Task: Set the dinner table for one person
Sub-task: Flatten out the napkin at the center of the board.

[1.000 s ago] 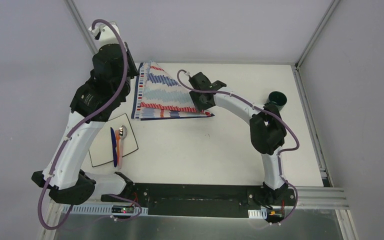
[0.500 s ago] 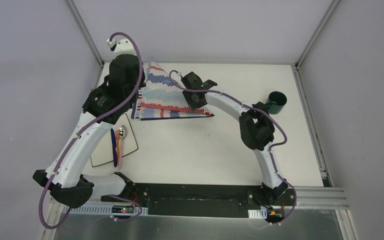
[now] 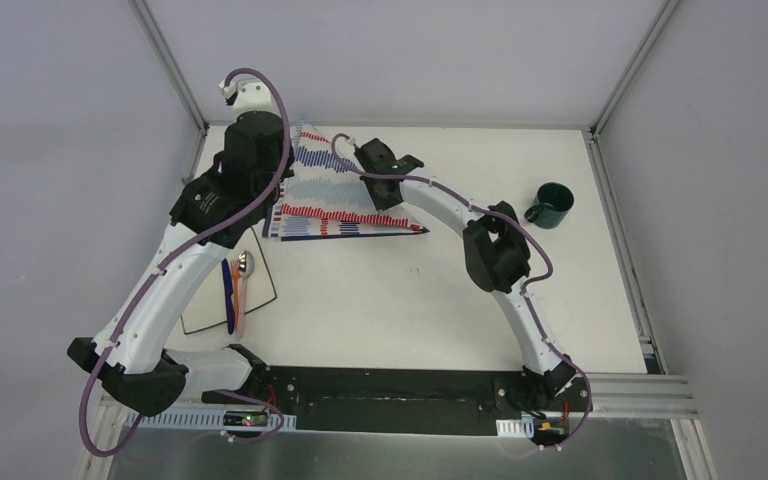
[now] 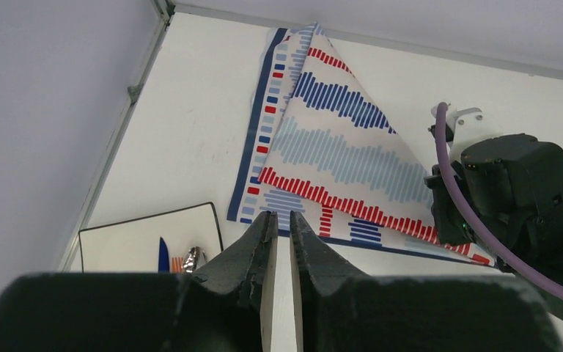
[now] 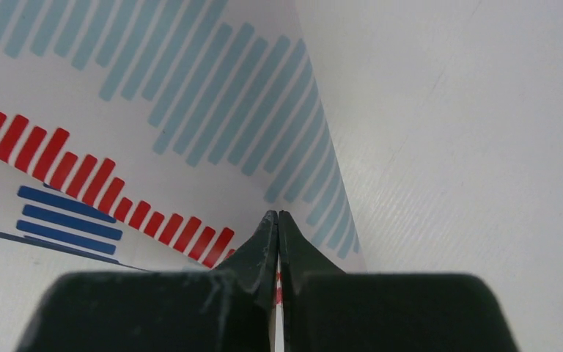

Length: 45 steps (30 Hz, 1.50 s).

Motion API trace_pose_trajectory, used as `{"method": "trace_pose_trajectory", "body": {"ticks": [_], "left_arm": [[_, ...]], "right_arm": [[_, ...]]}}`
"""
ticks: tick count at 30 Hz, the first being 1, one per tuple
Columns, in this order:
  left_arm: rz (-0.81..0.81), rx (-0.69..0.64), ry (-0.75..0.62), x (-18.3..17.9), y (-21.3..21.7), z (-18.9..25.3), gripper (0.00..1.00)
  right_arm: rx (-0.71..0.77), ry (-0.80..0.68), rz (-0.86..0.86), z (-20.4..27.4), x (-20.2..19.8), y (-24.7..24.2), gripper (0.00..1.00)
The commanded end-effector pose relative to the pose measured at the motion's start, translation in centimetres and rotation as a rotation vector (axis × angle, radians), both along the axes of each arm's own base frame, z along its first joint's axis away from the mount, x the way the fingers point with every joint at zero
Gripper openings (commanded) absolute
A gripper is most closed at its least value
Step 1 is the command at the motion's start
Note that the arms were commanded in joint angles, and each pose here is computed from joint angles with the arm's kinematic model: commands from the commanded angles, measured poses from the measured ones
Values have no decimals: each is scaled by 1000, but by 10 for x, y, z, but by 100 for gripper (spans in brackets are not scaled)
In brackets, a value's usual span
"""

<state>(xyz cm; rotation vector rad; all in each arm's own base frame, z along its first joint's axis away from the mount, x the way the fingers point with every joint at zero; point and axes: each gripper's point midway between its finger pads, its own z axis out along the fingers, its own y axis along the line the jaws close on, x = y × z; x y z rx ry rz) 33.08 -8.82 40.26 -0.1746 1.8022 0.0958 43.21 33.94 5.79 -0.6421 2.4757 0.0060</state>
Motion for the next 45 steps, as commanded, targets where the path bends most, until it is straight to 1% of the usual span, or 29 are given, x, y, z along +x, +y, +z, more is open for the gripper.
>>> {"method": "trace_pose_trajectory", "body": {"ticks": [1, 5, 7, 9, 16, 22, 26, 34, 39, 40, 43, 45], "left_arm": [[12, -20, -25, -3, 2, 5, 13], [9, -13, -10, -1, 1, -1, 12], [8, -10, -6, -1, 1, -3, 12], [6, -11, -3, 0, -1, -5, 12], [-27, -22, 18, 2, -9, -13, 10], [-35, -29, 27, -1, -10, -18, 9], [-39, -36, 28, -4, -9, -17, 8], [-52, -57, 40, -11, -9, -19, 6], [-56, -53, 47, -11, -12, -21, 6], [-57, -47, 50, -9, -12, -21, 6], [-60, -37, 47, -9, -13, -15, 7], [-66, -38, 31, -9, -13, -6, 10]], "right_arm": [[30, 12, -20, -4, 7, 10, 0], [-6, 70, -58, -27, -10, -4, 0], [-16, 76, -82, -29, -19, -15, 0], [-40, 105, -104, -40, -33, -28, 0], [-116, 130, -211, -45, -74, -77, 0], [-143, 143, -261, -46, -105, -109, 0], [-199, 148, -291, -48, -124, -134, 0], [-218, 147, -340, -40, -150, -161, 0], [-200, 135, -335, -32, -147, -157, 0], [-199, 126, -328, -28, -144, -155, 1], [-192, 65, -287, -3, -131, -142, 11], [-168, 9, -244, 24, -121, -125, 20]]}}
